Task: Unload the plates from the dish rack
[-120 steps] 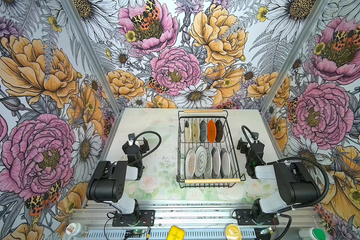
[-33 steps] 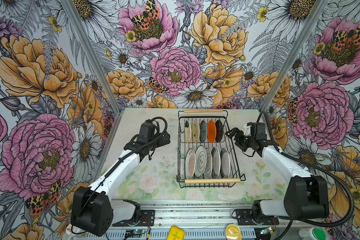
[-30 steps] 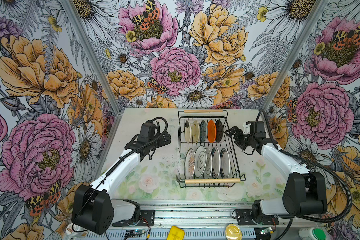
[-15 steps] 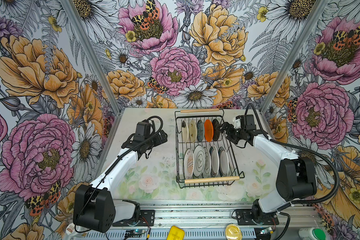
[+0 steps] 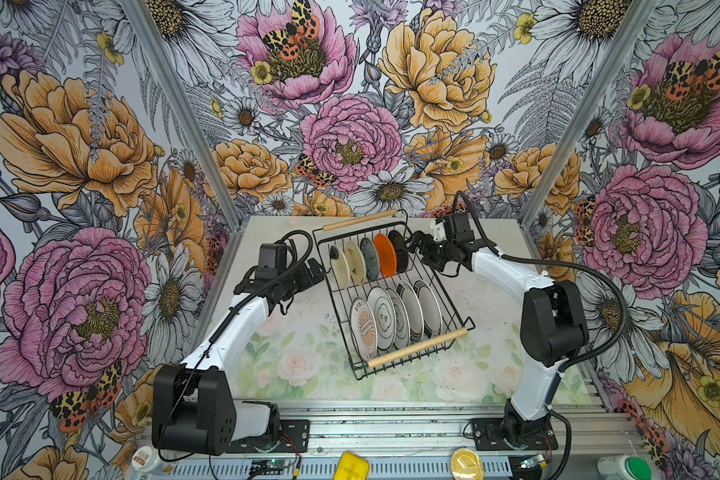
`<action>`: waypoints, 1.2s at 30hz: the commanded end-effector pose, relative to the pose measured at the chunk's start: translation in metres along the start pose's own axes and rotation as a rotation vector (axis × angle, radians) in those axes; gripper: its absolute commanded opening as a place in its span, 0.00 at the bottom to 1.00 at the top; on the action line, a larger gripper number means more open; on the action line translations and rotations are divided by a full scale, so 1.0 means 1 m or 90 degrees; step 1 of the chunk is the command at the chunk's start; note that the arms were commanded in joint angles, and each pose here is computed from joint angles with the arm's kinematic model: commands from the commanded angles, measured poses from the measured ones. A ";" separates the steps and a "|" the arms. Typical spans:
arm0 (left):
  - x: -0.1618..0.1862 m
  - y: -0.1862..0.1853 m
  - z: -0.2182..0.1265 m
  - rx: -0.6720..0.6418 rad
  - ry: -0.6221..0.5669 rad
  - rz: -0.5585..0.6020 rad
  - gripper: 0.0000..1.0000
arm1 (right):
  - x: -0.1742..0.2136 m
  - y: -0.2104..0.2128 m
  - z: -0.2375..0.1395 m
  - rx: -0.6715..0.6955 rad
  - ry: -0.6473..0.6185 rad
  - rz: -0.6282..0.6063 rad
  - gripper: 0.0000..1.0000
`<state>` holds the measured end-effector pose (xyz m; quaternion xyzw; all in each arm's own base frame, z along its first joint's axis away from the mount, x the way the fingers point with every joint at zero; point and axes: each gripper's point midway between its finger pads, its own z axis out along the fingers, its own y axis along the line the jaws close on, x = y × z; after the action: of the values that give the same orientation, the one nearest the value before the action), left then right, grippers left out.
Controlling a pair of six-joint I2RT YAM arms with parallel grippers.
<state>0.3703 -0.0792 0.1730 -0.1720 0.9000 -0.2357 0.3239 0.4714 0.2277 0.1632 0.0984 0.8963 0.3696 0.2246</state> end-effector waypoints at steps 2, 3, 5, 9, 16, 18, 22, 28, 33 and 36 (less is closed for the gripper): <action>0.001 0.009 -0.003 0.018 0.010 -0.014 0.99 | 0.005 0.045 0.027 -0.068 0.040 -0.013 1.00; 0.000 0.010 -0.004 0.021 0.011 -0.017 0.99 | 0.005 0.048 0.032 -0.073 0.044 -0.012 0.99; -0.002 0.013 -0.006 0.023 0.008 -0.022 0.99 | 0.006 0.058 0.044 -0.087 0.055 -0.015 1.00; -0.004 0.021 -0.011 0.020 0.000 -0.037 0.99 | 0.012 0.080 0.060 -0.116 0.076 -0.023 0.99; -0.004 0.037 -0.021 0.005 -0.004 -0.068 0.99 | 0.014 0.097 0.066 -0.125 0.070 -0.048 1.00; -0.004 0.038 -0.024 0.002 -0.006 -0.069 0.99 | 0.000 0.089 0.059 -0.104 0.037 -0.053 1.00; -0.002 0.040 -0.032 -0.005 -0.011 -0.069 0.99 | -0.033 0.066 0.037 -0.036 -0.041 -0.076 0.99; 0.002 0.039 -0.048 -0.014 -0.023 -0.074 0.99 | -0.074 0.037 -0.023 0.071 -0.176 -0.130 0.99; 0.006 0.038 -0.065 -0.021 -0.040 -0.078 0.99 | -0.075 0.029 -0.075 0.124 -0.237 -0.156 0.99; 0.008 0.034 -0.073 -0.014 -0.049 -0.081 0.99 | -0.059 0.020 -0.104 0.138 -0.250 -0.143 1.00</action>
<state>0.3201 -0.0369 0.2043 -0.2242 0.8766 -0.2485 0.3458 0.4945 0.1759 0.2458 0.0897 0.8791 0.2505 0.3954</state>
